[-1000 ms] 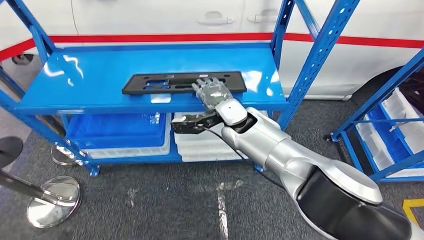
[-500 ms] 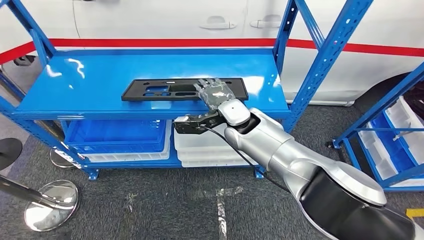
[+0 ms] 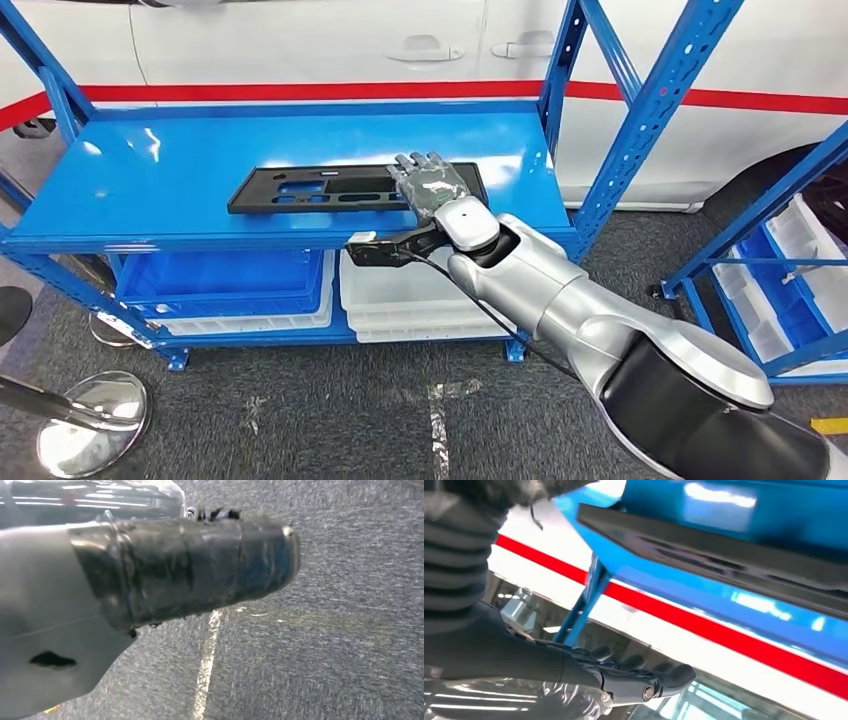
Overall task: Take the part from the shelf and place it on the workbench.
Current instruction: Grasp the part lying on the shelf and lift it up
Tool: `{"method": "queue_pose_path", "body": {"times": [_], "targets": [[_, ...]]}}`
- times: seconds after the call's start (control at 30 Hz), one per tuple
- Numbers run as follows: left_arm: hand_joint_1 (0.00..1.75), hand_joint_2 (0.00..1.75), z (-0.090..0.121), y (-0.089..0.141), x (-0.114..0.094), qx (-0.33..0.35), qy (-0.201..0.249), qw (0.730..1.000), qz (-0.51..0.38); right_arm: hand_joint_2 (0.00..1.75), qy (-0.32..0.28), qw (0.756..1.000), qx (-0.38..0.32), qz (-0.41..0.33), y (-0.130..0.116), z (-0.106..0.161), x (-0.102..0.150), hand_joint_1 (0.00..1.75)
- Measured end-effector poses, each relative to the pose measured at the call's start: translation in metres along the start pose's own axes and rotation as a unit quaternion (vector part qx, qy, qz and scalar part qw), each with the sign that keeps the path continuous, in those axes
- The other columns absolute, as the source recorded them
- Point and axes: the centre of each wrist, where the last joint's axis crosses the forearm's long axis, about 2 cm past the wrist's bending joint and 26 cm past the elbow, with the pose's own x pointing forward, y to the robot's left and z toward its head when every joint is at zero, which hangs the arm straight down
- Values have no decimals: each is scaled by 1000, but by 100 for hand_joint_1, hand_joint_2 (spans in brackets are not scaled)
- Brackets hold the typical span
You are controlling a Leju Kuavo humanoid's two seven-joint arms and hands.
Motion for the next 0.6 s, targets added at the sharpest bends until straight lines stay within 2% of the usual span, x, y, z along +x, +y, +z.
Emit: {"method": "queue_pose_path", "body": {"times": [0.6], "targets": [[0, 0, 1, -3, 1, 0, -7, 1000, -2, 175, -2, 1000, 1, 1, 2, 0, 2, 0]]}}
